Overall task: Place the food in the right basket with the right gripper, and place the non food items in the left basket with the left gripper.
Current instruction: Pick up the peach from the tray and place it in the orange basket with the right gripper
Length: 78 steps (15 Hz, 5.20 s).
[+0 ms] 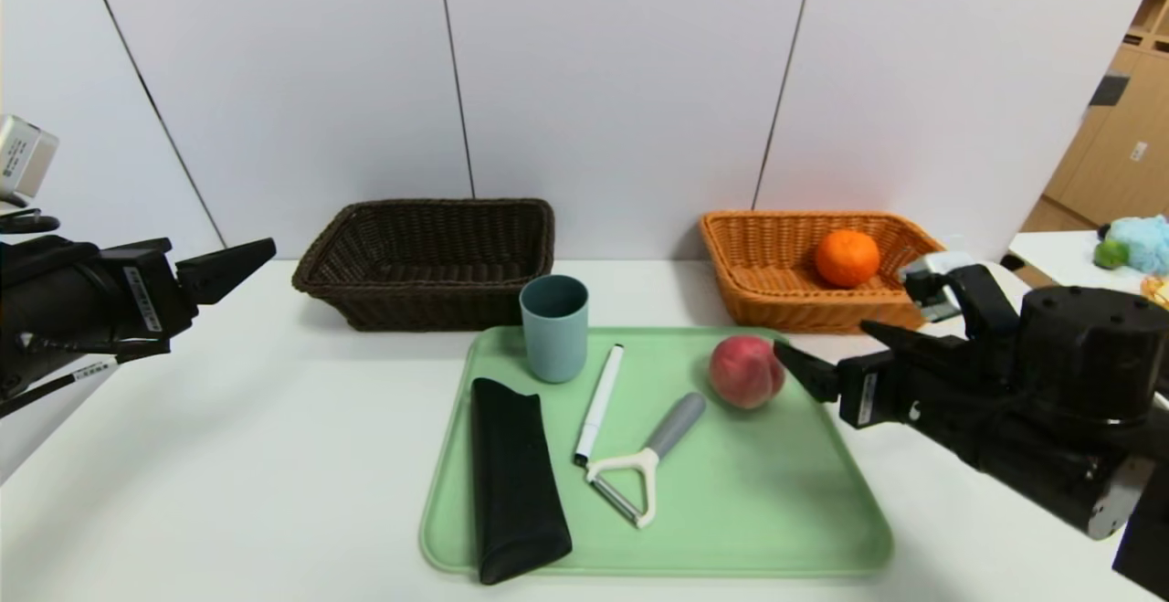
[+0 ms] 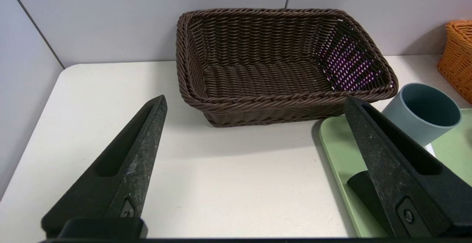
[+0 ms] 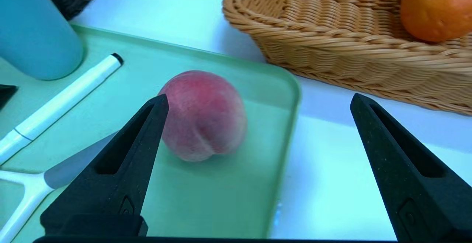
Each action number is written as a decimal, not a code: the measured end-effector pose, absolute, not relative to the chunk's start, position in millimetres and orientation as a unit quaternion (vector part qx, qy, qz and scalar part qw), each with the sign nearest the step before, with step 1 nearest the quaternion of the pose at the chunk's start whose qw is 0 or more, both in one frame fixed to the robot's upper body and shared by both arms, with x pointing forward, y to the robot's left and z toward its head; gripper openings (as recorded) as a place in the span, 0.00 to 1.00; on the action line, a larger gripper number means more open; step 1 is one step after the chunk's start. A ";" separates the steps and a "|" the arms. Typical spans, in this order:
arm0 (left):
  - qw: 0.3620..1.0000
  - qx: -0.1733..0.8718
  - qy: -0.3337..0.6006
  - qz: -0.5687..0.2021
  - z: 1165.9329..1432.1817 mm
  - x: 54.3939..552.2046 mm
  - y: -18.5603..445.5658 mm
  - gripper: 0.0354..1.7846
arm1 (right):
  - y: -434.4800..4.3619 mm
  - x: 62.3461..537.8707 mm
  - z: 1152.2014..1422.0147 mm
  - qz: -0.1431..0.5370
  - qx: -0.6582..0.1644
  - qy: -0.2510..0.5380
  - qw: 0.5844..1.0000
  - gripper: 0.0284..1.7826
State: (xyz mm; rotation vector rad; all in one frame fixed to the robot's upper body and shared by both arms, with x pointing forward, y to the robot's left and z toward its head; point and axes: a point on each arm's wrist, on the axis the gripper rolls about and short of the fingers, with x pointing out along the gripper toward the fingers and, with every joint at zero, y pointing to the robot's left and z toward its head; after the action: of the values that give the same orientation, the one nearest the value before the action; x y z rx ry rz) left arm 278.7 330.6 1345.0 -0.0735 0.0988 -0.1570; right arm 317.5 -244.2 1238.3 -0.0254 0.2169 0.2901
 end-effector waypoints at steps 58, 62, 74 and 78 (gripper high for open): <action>0.995 -0.054 0.030 -0.076 1344.5 264.3 331.1 0.94 | -237.7 500.0 1323.8 0.020 0.017 0.319 0.947 0.66; 0.995 -0.054 0.032 -0.075 1344.0 265.3 331.3 0.94 | -236.2 520.9 1304.1 0.003 0.012 0.328 0.945 0.66; 0.995 -0.052 0.030 -0.074 1344.7 265.4 331.4 0.94 | -234.5 545.0 1280.8 -0.039 -0.003 0.327 0.944 0.82; 0.995 -0.053 0.033 -0.074 1343.3 264.7 331.5 0.94 | -235.6 540.7 1293.4 -0.048 -0.003 0.312 0.949 0.87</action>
State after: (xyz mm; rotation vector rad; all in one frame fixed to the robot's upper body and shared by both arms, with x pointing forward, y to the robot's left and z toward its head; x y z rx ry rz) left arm 264.7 331.5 1343.3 -0.1066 0.0656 -0.1482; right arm 540.7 -235.6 1293.4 -0.0059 0.6342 -0.0978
